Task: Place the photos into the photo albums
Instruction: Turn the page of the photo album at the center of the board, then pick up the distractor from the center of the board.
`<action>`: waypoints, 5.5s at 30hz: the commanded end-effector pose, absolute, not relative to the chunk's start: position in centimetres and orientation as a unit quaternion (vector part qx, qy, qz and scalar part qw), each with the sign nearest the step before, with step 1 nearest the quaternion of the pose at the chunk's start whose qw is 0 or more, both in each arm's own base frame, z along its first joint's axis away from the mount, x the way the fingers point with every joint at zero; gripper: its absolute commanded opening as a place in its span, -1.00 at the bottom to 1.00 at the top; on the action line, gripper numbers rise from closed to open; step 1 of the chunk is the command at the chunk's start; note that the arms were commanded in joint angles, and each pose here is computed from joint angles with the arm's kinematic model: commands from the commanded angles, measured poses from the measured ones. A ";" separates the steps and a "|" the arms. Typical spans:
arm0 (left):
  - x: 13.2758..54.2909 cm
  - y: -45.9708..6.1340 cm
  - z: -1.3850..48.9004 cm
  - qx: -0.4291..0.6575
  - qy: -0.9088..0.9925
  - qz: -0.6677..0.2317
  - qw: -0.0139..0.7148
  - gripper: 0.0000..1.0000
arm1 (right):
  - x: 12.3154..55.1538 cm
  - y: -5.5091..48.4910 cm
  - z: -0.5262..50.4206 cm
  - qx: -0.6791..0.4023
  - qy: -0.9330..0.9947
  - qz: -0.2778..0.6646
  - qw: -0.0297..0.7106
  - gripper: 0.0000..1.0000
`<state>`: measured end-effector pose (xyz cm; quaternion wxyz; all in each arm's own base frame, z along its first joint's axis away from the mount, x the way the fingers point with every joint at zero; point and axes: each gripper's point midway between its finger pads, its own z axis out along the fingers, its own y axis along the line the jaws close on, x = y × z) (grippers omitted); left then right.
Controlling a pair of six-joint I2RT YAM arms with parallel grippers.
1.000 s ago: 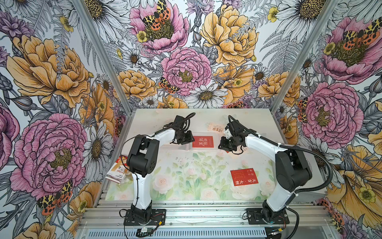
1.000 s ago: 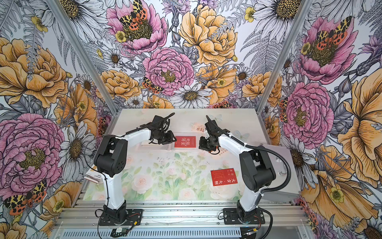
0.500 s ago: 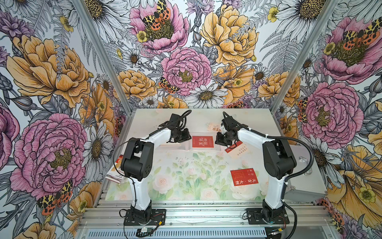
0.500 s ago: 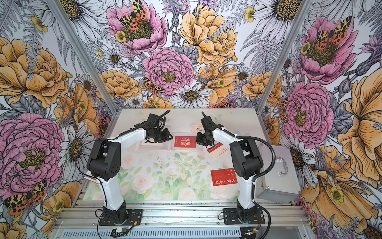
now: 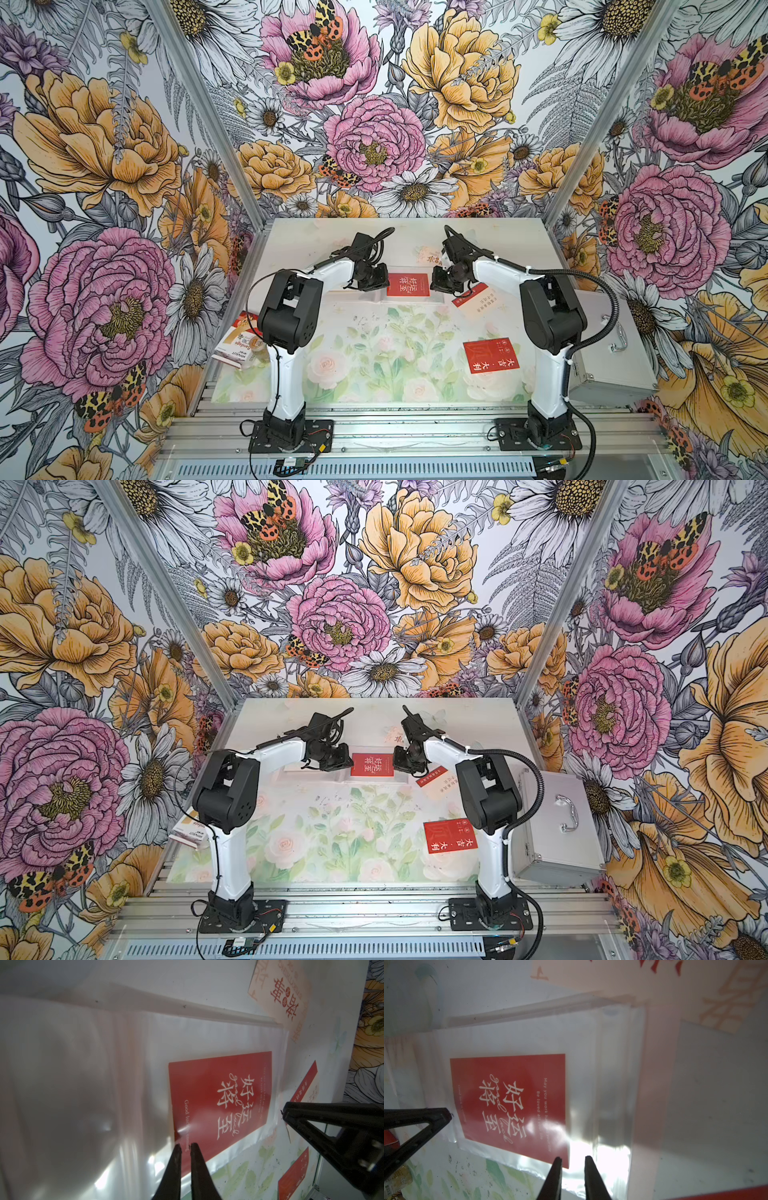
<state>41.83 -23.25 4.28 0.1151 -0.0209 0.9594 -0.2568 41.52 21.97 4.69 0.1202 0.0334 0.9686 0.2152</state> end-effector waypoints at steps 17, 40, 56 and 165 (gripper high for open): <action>41.8 -23.5 2.0 -0.015 0.963 -0.251 0.098 -0.77 | 42.6 22.8 3.5 0.021 0.969 0.214 0.121 -0.56; 41.0 -24.7 1.4 -0.007 0.963 -0.253 0.090 -0.79 | 42.6 26.3 4.7 0.000 0.958 0.264 0.113 -0.55; 41.3 -24.9 2.0 -0.005 0.961 -0.259 0.095 -0.79 | 42.3 28.3 11.6 -0.017 0.935 0.319 0.151 -0.53; 34.4 -13.5 12.6 -0.115 0.918 -0.289 0.244 -0.67 | 37.8 35.7 12.5 -0.089 0.941 0.272 0.182 0.46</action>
